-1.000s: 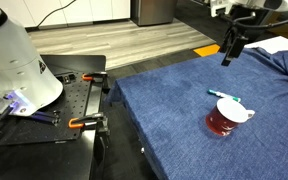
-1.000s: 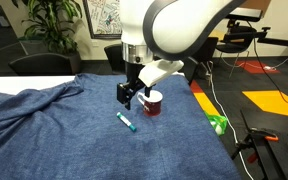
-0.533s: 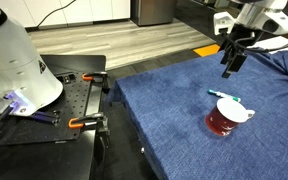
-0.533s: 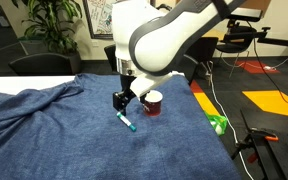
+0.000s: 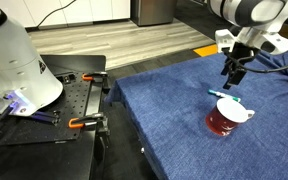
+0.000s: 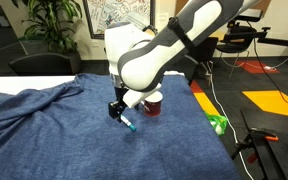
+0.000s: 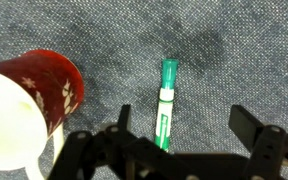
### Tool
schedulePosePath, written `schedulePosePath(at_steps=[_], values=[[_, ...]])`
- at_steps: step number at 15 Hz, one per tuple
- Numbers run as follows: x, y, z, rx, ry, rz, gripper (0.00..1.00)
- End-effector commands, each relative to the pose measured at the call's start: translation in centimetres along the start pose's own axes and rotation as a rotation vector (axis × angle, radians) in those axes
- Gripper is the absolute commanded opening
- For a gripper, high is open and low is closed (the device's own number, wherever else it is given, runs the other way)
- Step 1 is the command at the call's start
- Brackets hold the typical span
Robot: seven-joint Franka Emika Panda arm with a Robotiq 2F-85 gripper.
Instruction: Put the marker inside the mug cup
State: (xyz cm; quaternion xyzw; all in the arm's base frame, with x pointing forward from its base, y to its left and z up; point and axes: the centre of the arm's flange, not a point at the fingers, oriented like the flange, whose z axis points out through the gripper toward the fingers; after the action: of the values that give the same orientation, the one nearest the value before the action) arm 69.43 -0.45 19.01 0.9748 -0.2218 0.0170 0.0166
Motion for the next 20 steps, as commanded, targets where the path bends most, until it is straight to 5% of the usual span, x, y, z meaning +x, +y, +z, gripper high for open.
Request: schedulePosePath(at_steps=[1,10,11,20], values=[[2.5,0.0,1.7,0.009,-0.017,-0.011,1.0],[4.5,0.4,5.1,0.018,-0.041,-0.011,1.0],[4.6,0.4,5.3,0.017,-0.041,-0.011,0.75],[5.2,0.2,5.8,0.019,-0.039,-0.018,0.12]])
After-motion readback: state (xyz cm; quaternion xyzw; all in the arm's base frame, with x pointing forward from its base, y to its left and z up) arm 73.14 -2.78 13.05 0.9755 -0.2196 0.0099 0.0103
